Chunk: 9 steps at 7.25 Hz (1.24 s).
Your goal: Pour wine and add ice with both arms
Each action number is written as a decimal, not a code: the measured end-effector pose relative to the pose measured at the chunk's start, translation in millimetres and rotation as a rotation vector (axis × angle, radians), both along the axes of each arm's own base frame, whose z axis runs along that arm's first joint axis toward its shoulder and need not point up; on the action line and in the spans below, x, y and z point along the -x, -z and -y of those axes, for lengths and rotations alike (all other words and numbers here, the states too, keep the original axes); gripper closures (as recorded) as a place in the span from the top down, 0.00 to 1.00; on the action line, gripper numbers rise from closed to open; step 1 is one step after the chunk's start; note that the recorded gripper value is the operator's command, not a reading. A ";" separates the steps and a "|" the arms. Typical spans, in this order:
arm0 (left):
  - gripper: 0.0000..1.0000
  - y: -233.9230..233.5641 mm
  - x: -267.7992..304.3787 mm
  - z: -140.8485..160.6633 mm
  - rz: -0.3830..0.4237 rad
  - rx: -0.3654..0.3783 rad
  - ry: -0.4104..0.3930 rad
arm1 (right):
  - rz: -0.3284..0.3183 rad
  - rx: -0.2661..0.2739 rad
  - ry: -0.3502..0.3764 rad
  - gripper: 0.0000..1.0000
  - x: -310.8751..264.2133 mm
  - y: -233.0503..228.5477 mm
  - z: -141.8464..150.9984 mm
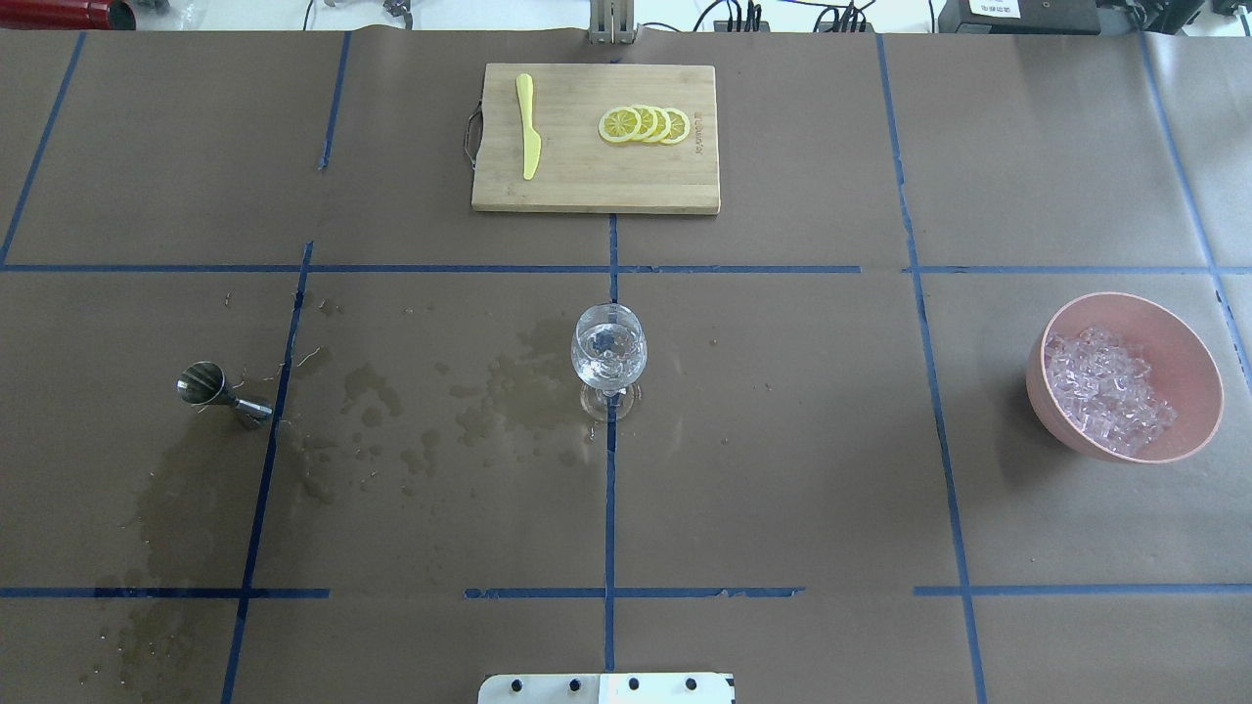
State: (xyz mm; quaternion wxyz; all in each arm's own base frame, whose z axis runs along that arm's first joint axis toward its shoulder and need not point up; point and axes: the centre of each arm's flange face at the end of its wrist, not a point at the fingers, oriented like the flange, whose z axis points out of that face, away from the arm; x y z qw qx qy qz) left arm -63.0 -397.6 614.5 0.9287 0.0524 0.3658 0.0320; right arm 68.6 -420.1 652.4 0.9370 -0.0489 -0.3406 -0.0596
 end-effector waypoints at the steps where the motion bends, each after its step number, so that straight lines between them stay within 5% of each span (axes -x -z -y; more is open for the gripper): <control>1: 1.00 -0.1 0.0 0.1 0.000 -0.001 0.000 | -0.008 0.023 -0.008 1.00 -5.3 -16.4 -3.9; 5: 1.00 -0.7 -0.7 0.2 0.000 -0.002 -0.003 | -0.020 -0.052 -0.023 1.00 -8.8 -22.2 4.4; 9: 1.00 1.2 -2.0 0.7 -0.012 -0.002 -0.004 | 0.064 -0.076 -0.090 1.00 -2.1 -7.2 12.8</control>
